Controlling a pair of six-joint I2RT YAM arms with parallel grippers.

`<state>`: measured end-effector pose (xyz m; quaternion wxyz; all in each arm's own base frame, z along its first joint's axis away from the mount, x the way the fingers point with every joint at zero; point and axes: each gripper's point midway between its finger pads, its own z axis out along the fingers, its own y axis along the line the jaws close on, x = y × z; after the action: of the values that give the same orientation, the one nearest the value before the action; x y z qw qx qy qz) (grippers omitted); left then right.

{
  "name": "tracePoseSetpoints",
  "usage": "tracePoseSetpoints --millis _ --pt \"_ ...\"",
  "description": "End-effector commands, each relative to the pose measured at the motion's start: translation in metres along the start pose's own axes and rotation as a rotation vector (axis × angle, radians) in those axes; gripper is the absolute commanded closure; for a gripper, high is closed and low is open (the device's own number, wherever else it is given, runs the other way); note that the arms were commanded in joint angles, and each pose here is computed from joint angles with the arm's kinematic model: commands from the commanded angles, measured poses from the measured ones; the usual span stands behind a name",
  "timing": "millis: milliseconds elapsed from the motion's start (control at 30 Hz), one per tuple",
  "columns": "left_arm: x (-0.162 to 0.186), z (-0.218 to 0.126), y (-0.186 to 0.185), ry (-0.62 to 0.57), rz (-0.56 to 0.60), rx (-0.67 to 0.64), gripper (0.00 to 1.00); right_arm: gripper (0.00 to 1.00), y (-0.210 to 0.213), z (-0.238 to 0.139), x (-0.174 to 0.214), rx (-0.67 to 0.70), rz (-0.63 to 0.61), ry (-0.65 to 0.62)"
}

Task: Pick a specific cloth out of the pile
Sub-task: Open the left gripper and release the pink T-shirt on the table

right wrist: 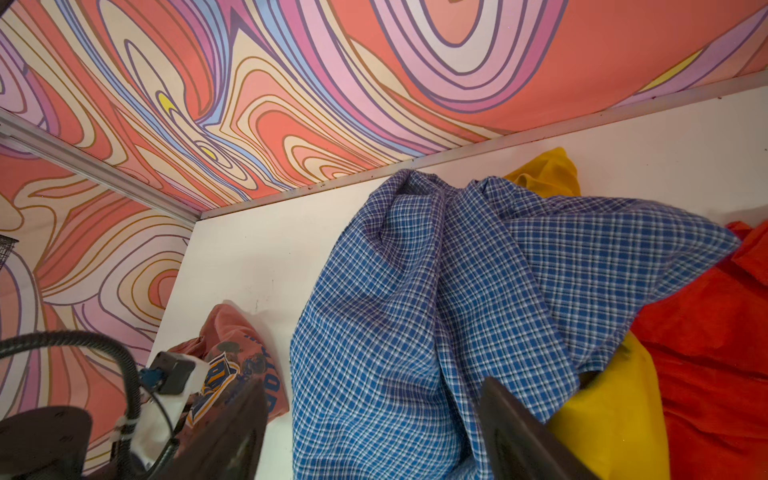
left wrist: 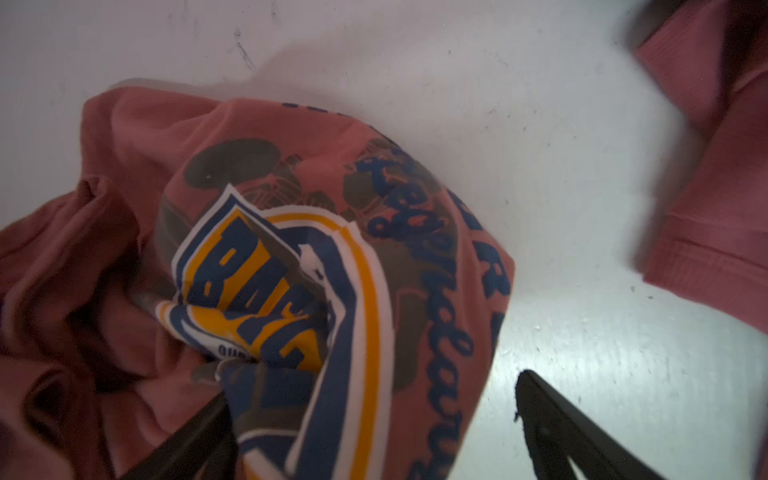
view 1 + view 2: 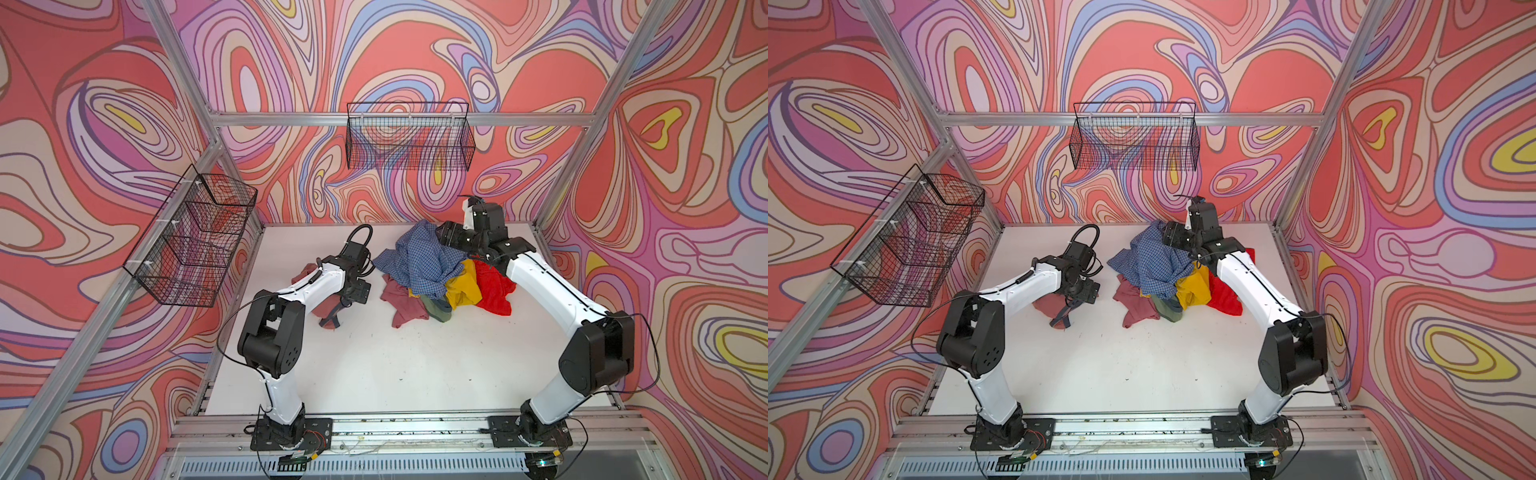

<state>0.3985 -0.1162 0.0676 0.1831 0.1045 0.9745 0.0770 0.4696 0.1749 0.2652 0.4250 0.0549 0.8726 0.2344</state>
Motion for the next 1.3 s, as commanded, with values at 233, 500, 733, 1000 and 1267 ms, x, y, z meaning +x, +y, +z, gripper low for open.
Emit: tracePoseSetpoints --millis 233,500,733,1000,1267 --pt "0.01 0.055 0.018 0.136 -0.079 0.025 0.54 0.17 -0.005 -0.02 -0.007 0.055 -0.044 -0.031" --pt "-0.008 0.056 0.028 0.121 -0.065 0.021 0.77 0.17 -0.007 -0.017 -0.008 0.061 -0.038 -0.032" --pt "-0.027 0.047 0.072 0.063 -0.124 -0.068 0.92 0.17 -0.007 -0.022 -0.01 0.07 -0.04 -0.042" --pt "-0.059 0.051 0.124 0.013 -0.192 -0.159 0.99 0.17 -0.007 -0.024 -0.012 0.072 -0.041 -0.049" --pt "-0.09 0.068 0.135 -0.022 -0.181 -0.145 0.99 0.17 -0.01 -0.03 -0.013 0.097 -0.049 -0.054"
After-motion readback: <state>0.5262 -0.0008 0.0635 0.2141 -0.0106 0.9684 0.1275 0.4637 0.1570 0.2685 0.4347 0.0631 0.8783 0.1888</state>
